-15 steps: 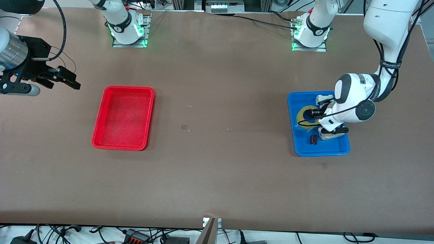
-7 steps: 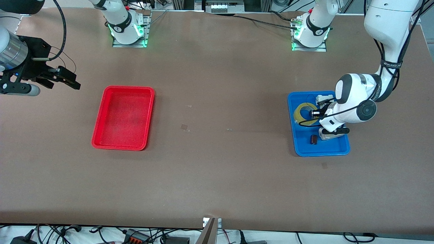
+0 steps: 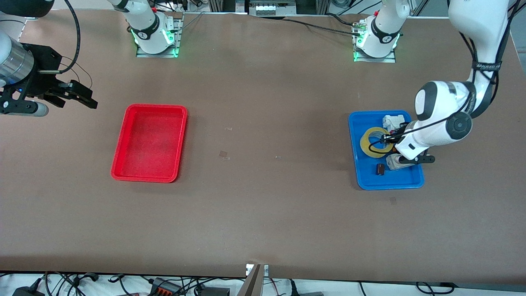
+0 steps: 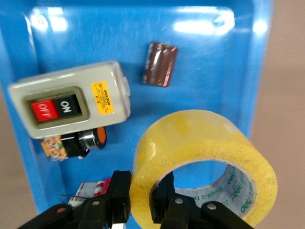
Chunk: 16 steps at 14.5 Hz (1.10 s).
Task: Place and move tape with both arms
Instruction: 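Lift the tape roll with the left gripper and carry it toward the table middle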
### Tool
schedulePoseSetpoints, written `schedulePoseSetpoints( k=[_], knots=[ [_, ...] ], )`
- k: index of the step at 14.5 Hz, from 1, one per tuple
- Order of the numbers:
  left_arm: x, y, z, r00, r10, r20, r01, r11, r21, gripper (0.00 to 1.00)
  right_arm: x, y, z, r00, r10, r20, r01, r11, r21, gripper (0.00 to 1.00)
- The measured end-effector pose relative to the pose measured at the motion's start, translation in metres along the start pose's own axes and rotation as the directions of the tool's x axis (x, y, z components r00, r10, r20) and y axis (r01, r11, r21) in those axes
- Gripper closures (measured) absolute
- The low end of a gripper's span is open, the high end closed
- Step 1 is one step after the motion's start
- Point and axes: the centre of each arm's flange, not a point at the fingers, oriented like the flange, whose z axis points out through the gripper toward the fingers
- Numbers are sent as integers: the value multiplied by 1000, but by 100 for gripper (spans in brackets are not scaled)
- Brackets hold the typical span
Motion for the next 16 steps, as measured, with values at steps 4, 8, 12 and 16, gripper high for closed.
schedulePoseSetpoints(
  k=[4, 8, 12, 16],
  knots=[
    [-9, 64, -75, 997, 79, -9, -79, 997, 3, 77, 0, 0, 0, 1000, 0, 0, 0, 1000, 0, 1],
    [-26, 147, -114, 996, 84, -16, -84, 996, 7, 77, 0, 0, 1, 1000, 0, 1, 0, 1000, 0, 1],
    [-66, 254, -77, 993, 114, 26, -114, 993, 35, 77, 1, 0, 1, 1000, 1, 2, -1, 1000, 0, 1],
    [-96, 345, -10, 996, 93, 7, -93, 992, 80, 77, 1, 0, 1, 1000, 1, 2, -1, 1000, 0, 1]
  ],
)
